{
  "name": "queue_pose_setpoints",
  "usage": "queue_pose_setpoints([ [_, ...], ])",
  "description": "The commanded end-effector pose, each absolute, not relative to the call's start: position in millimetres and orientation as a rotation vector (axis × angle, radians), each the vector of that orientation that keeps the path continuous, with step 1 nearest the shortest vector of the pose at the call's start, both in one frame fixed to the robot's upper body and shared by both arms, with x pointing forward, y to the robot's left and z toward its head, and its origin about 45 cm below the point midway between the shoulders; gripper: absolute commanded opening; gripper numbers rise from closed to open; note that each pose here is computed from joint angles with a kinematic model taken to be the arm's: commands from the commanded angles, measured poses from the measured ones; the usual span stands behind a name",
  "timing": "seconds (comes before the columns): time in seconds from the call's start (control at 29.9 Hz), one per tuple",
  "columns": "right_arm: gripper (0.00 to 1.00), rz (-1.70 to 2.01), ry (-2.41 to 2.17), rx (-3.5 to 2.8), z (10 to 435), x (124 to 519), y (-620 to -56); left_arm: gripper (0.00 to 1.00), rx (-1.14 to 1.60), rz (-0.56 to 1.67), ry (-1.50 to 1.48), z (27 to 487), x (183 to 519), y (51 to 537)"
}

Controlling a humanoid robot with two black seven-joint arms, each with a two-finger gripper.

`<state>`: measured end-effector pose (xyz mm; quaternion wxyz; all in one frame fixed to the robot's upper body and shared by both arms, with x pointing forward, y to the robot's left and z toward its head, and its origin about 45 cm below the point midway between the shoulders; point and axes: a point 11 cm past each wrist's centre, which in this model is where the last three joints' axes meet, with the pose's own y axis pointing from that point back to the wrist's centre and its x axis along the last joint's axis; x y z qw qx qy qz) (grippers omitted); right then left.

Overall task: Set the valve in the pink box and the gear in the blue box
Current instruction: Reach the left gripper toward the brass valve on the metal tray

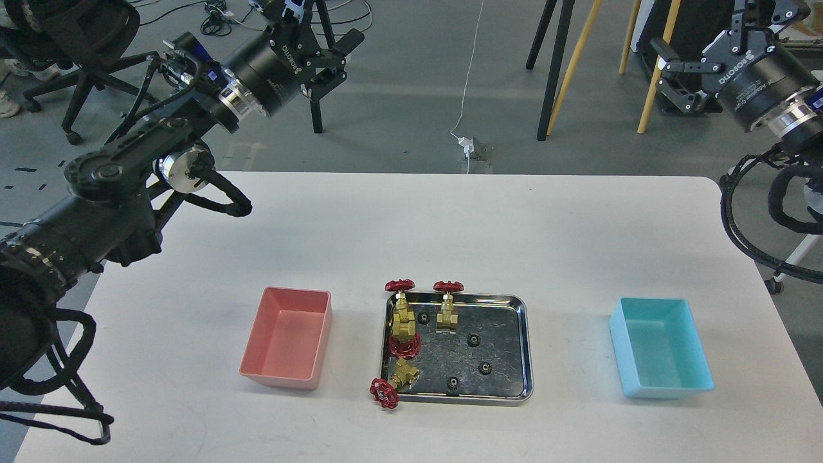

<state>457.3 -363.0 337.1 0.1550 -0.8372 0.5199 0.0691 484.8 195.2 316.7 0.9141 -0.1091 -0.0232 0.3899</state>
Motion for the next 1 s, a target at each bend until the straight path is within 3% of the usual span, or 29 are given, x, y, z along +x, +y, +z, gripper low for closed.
queue_pose_setpoints([
  [0.0,0.99,0.200,1.490,-2.401,336,457,-363,1.00,-0.223,0.804,-0.048,316,485,196],
  [0.33,0.99,0.175,1.486,-2.376,349,461,-366,1.00,-0.320,0.888,0.035,312,490,215],
  [0.57,0.99,0.016,1.477,-2.307,417,479,-375,1.00,-0.394,0.746,0.025,335,472,172],
  [0.77,0.99,0.044,1.462,-2.284,423,482,-373,0.98,-0.110,0.558,-0.280,352,446,166],
  [0.97,0.99,0.059,1.484,-2.306,414,481,-374,0.96,0.425,0.349,-0.647,308,410,186],
])
